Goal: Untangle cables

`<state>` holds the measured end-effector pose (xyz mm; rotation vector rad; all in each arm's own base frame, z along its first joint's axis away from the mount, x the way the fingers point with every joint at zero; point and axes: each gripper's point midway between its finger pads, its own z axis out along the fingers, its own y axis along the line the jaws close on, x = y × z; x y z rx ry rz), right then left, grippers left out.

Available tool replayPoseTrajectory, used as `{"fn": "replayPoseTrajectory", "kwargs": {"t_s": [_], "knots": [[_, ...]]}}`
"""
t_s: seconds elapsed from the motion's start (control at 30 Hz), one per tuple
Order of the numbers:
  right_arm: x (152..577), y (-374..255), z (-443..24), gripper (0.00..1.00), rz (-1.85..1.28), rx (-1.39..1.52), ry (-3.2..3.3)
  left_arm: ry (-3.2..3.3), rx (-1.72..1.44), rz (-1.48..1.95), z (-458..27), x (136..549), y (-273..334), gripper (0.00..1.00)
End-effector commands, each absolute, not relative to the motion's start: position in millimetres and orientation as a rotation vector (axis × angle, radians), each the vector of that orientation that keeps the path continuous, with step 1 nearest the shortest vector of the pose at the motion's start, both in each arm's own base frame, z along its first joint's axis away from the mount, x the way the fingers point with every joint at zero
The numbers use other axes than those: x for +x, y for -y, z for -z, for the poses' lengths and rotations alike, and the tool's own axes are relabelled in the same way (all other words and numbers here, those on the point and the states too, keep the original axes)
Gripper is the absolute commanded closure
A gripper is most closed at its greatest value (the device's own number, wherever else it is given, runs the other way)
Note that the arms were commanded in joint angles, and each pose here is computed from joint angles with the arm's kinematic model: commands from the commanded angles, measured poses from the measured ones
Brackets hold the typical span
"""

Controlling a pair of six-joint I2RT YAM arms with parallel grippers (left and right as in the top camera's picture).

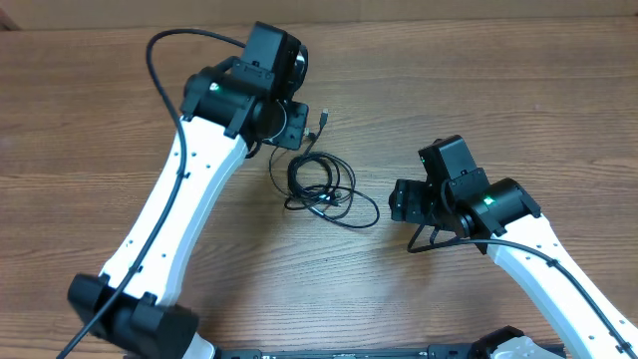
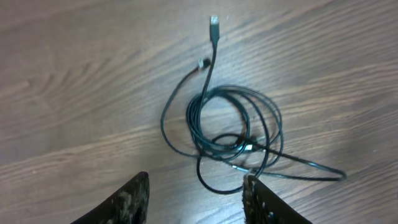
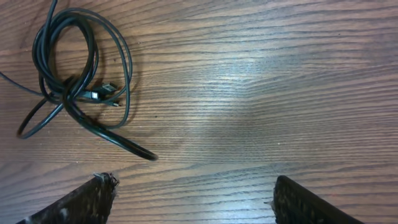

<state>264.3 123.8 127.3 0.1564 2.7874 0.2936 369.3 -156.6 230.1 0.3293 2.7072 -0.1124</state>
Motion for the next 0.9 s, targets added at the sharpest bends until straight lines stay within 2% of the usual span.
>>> {"fn": "replayPoseTrajectory", "kwargs": {"t_s": [0.0, 0.2, 0.33, 0.5, 0.87], "knots": [[265.9, -121.0, -127.0, 0.2, -0.27, 0.17, -2.78, -2.783, 0.279, 0.079, -204.6, 371.8, 154.9, 0.5], [264.7, -120.5, -126.4, 0.2, -0.267, 0.17, -2.786, -2.912, 0.291, 0.09, -162.5, 372.1, 163.5, 0.51], [263.2, -119.8, -125.8, 0.2, -0.262, 0.17, -2.793, -2.994, 0.302, 0.109, -133.2, 371.8, 170.2, 0.57], [262.7, -119.5, -125.5, 0.19, -0.26, 0.171, -2.795, -3.104, 0.238, 0.059, -100.7, 366.8, 167.6, 0.59], [262.8, -119.6, -125.6, 0.18, -0.261, 0.171, -2.794, -3.258, 0.173, -0.021, -53.4, 356.3, 161.3, 0.51]]}}
